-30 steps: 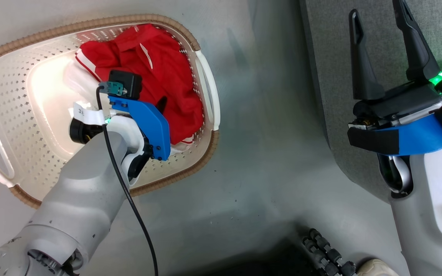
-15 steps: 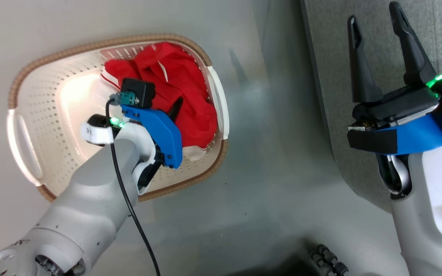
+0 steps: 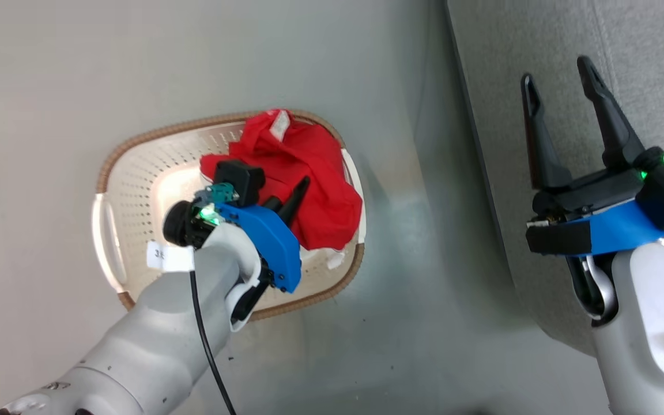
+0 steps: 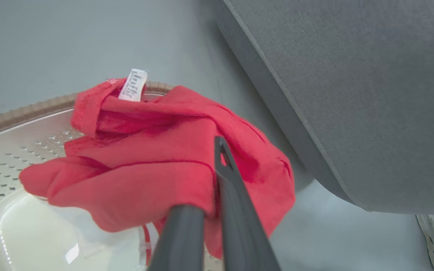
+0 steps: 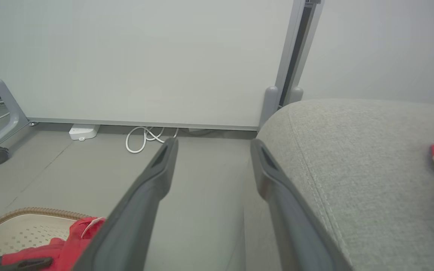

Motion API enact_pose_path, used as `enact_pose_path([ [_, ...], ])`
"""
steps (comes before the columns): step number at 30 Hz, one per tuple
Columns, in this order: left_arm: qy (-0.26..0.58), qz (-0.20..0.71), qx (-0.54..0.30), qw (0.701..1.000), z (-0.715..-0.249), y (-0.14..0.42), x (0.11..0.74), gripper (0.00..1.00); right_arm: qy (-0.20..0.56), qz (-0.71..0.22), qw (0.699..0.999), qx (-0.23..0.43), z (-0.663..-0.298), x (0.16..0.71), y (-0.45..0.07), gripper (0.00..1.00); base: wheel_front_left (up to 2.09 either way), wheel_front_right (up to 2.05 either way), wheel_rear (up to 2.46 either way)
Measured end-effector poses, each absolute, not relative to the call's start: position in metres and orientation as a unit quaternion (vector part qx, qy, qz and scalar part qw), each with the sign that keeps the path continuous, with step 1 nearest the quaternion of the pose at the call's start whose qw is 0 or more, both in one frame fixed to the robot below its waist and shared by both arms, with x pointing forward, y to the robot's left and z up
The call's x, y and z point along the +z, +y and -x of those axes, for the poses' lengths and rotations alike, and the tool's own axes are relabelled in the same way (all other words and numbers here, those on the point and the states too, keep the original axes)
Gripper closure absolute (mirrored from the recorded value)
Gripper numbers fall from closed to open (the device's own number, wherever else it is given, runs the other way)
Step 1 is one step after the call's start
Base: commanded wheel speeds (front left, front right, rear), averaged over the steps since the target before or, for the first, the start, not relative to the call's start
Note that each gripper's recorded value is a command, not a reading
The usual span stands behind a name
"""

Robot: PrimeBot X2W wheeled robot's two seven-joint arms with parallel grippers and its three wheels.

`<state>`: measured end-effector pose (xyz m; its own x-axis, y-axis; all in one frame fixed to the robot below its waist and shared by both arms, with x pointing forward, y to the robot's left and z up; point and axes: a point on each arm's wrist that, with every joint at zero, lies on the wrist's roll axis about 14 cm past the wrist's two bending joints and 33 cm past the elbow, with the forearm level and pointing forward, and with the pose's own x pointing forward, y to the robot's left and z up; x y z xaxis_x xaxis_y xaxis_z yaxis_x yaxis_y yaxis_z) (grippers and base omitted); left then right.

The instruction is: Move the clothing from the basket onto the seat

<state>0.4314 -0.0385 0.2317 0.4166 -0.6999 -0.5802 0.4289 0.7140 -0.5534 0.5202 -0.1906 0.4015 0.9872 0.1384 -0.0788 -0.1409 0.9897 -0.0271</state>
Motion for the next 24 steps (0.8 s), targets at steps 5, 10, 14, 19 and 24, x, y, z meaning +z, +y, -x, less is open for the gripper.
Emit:
enact_pose_path([
  [5,0.380,0.164,-0.350,0.840,-0.432,-0.038,0.266,1.00,0.029,0.014,0.997,0.073,-0.511,0.418,-0.188,0.00,0.00,0.00,0.00],
  [10,0.345,0.154,-0.359,0.853,-0.432,-0.034,0.297,1.00,0.018,0.009,0.997,0.076,-0.500,0.434,-0.183,0.00,0.00,0.00,0.00],
  [14,0.310,0.151,-0.364,0.865,-0.436,-0.031,0.327,1.00,0.008,0.006,0.997,0.078,-0.492,0.448,-0.180,0.00,0.00,0.00,0.00],
  [19,0.255,0.141,-0.363,0.885,-0.444,-0.022,0.365,1.00,-0.002,0.003,0.997,0.080,-0.480,0.462,-0.177,0.00,0.00,0.00,0.00],
  [24,0.201,0.124,-0.363,0.901,-0.446,-0.014,0.402,1.00,-0.011,-0.002,0.997,0.080,-0.467,0.474,-0.174,0.00,0.00,0.00,0.00],
])
